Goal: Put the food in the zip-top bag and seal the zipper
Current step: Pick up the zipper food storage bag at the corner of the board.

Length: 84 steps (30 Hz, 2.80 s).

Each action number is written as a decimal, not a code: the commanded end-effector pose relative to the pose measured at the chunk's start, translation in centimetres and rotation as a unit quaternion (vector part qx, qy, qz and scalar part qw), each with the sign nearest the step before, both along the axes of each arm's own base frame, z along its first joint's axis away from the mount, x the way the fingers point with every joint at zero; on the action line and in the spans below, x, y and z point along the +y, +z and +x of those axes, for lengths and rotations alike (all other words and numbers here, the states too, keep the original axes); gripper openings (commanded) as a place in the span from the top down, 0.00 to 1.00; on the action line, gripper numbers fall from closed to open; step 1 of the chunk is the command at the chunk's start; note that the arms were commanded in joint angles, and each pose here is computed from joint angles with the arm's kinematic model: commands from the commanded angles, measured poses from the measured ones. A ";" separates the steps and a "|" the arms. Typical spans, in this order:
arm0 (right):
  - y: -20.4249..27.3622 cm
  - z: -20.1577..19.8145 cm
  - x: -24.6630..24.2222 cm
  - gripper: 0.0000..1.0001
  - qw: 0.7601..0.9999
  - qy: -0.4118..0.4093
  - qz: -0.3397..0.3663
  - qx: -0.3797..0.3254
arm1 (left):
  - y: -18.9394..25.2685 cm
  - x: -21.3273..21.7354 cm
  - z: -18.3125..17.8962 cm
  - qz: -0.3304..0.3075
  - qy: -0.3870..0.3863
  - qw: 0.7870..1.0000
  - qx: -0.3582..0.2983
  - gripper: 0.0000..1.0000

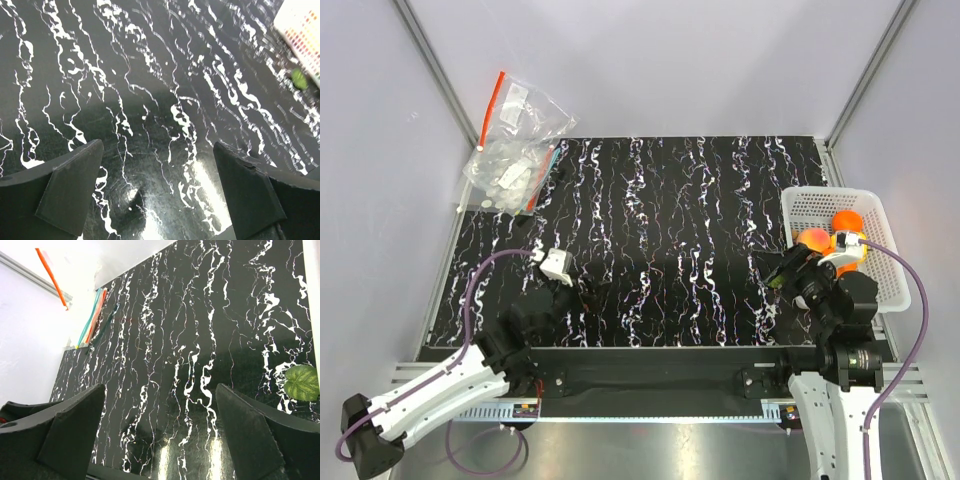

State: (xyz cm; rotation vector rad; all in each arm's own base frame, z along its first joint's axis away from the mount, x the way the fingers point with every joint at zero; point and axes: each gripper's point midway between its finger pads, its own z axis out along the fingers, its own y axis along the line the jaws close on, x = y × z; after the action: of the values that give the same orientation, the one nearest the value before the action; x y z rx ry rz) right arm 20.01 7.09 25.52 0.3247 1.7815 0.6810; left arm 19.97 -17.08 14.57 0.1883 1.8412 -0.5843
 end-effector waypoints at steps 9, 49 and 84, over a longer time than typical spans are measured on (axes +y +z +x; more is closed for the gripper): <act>1.5 -0.1 0.0 0.00 0.999 0.000 -0.006 -0.035 | 3.2 -0.5 1.9 0.001 0.023 0.999 -0.031 0.01; 3.2 -2.4 3.8 0.00 0.989 0.127 0.010 -0.080 | 6.3 10.7 44.8 0.327 0.305 0.893 -0.041 0.01; 3.6 -3.5 4.3 0.00 0.988 0.143 0.016 -0.063 | 14.1 15.3 44.5 0.228 0.372 0.883 -0.171 1.00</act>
State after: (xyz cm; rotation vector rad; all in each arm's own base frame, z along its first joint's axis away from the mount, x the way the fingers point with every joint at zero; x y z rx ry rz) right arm 17.10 11.30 27.28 0.0706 1.7547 0.9108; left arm 66.29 -0.12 13.84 0.0856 1.7846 0.6340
